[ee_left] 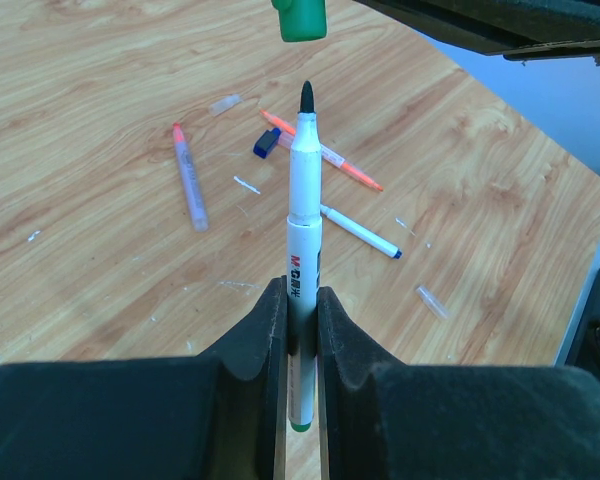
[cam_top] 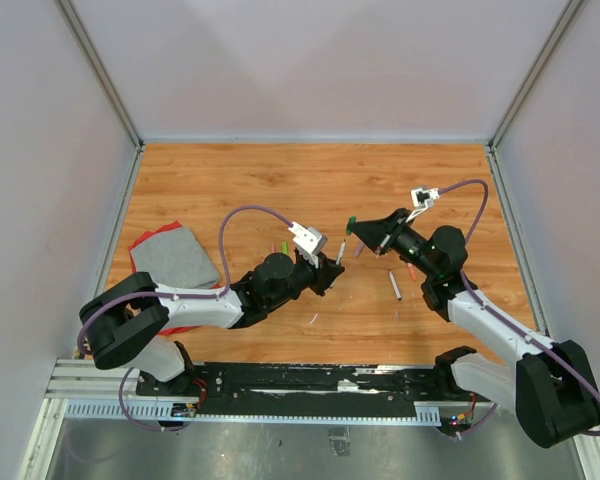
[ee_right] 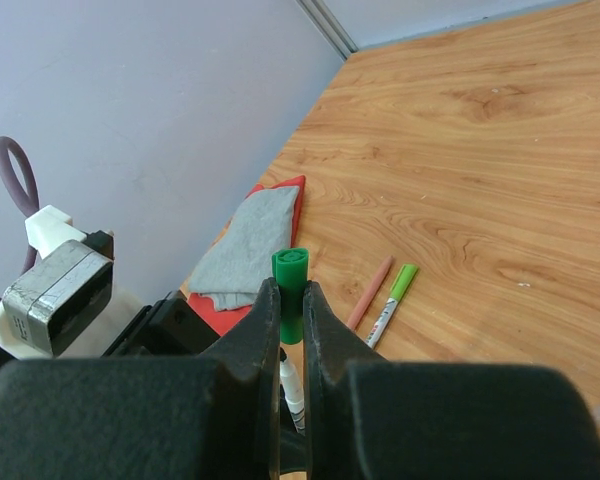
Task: Insert the pens into the pen caps
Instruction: Insert the pen cap onto the pen.
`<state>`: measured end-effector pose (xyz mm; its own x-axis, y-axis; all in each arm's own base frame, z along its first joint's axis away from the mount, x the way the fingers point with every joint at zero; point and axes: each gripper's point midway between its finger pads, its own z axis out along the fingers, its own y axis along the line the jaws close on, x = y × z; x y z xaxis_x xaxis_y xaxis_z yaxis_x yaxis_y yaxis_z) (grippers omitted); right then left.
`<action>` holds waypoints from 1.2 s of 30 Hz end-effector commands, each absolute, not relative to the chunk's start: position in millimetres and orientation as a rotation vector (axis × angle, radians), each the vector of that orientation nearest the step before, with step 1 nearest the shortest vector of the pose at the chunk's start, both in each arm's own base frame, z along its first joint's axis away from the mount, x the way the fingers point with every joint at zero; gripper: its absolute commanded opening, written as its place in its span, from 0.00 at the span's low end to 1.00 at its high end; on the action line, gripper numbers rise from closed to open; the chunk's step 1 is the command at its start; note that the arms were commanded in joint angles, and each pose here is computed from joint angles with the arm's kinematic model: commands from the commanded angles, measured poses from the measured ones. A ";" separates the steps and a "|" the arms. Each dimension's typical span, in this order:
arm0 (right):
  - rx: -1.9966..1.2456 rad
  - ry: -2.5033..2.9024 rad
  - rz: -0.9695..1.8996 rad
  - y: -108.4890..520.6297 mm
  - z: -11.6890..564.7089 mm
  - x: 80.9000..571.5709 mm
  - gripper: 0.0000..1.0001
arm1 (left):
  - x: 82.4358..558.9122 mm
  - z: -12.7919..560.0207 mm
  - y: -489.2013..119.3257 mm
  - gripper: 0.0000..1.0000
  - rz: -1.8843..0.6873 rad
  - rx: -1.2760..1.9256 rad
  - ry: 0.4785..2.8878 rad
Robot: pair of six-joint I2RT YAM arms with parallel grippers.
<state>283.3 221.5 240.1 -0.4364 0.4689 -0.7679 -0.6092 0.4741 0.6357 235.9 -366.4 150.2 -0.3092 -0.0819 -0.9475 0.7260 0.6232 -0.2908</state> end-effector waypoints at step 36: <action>-0.208 1.669 1.278 235.3 219.4 259.9 0.01 | 235.8 166.4 -368.6 0.01 -0.887 0.523 1.647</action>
